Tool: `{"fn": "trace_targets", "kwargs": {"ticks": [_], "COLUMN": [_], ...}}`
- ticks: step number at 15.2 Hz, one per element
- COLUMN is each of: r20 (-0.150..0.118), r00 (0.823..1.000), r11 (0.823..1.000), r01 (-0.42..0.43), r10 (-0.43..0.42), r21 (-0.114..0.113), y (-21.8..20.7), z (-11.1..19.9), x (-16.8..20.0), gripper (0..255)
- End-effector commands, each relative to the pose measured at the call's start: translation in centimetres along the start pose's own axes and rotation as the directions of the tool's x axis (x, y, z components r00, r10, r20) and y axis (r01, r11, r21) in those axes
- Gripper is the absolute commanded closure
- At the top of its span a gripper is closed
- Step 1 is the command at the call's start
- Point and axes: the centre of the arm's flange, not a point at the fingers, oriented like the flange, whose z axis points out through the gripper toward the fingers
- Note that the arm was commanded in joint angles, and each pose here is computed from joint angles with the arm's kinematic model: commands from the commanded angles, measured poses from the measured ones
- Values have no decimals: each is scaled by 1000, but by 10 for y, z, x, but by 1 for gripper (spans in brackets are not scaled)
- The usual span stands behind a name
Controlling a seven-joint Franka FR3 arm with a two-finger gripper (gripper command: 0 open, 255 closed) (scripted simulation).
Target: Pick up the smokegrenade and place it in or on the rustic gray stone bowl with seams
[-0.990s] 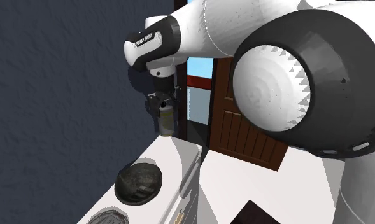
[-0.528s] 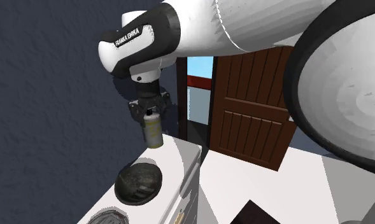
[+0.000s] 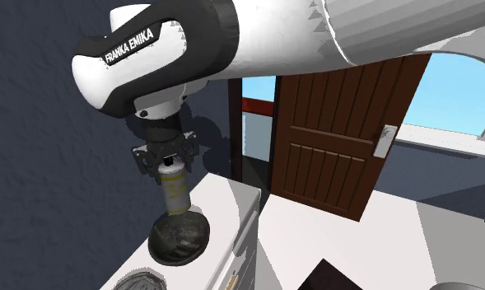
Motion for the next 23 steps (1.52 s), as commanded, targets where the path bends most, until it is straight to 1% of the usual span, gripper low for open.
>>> {"fn": "trace_targets", "kwargs": {"ticks": [1,21,23], "r20": [-1,-1,-1], "r00": [1000,1000,1000], "r11": [1000,1000,1000], "r01": [-1,-1,-1], "r10": [1,1,1], "r21": [0,0,0], "y": [-14,-16,-16], "z": [-2,105,105], "x": [-10,-10,-10], "gripper": [255,255,255]}}
